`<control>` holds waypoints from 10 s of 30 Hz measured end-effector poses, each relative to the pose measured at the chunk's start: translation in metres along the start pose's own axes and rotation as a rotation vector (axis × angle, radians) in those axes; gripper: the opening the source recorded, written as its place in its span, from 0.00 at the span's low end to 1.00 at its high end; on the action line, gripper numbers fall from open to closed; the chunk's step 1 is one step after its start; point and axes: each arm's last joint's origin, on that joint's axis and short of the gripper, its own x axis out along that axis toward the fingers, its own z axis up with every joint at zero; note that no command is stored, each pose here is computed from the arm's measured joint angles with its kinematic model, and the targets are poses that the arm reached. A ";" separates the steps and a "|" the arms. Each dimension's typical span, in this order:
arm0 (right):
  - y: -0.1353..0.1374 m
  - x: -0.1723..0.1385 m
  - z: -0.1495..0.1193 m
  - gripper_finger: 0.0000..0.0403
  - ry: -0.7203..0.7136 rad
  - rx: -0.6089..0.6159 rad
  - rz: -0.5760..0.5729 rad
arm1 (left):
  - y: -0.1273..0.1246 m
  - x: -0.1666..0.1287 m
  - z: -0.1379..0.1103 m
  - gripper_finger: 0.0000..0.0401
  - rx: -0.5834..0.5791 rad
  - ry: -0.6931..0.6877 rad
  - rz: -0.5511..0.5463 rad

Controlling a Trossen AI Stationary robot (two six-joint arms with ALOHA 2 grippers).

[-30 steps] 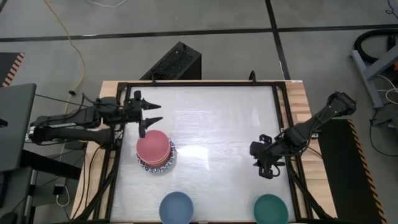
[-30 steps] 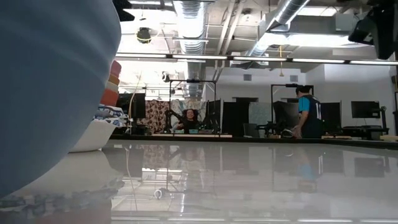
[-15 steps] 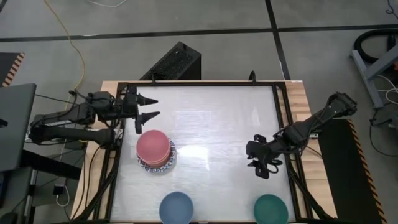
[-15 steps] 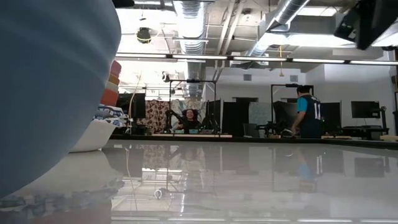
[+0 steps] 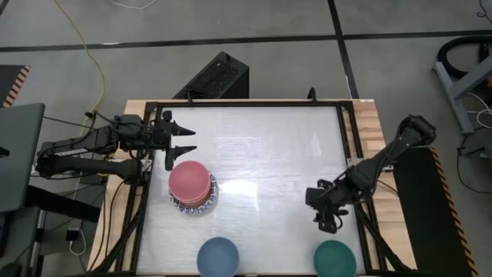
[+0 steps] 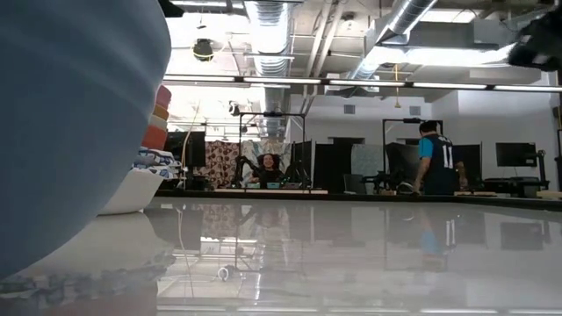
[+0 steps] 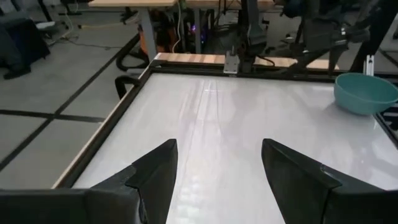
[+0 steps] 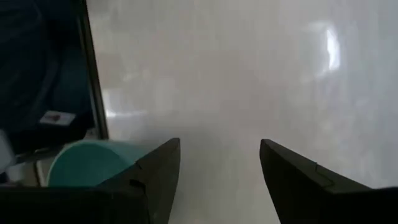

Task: Nest bowls inside each other
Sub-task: Stack the green bowl into the pink bowl, then stack the blue bowl into the blue bowl

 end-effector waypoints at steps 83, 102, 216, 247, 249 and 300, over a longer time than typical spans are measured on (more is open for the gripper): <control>-0.086 0.064 0.073 0.03 -0.009 0.057 -0.447 | 0.015 -0.027 0.022 0.56 0.057 0.064 0.410; -0.130 0.011 0.139 0.02 -0.185 -0.145 -0.582 | 0.015 -0.022 0.008 0.56 0.043 0.142 0.430; -0.037 -0.188 0.240 0.29 -0.540 -0.849 -0.276 | -0.006 -0.046 -0.079 0.00 -0.043 -0.012 -0.044; -0.013 -0.129 0.248 0.29 -0.343 -0.867 -0.004 | -0.007 -0.047 -0.083 0.00 -0.274 -0.070 0.042; 0.001 -0.101 0.252 0.29 -0.277 -0.896 0.074 | -0.005 -0.052 -0.073 0.00 -0.248 -0.115 0.039; 0.102 0.150 0.247 0.44 -0.201 -0.152 -0.104 | -0.010 -0.054 -0.069 0.51 -0.123 -0.121 -0.121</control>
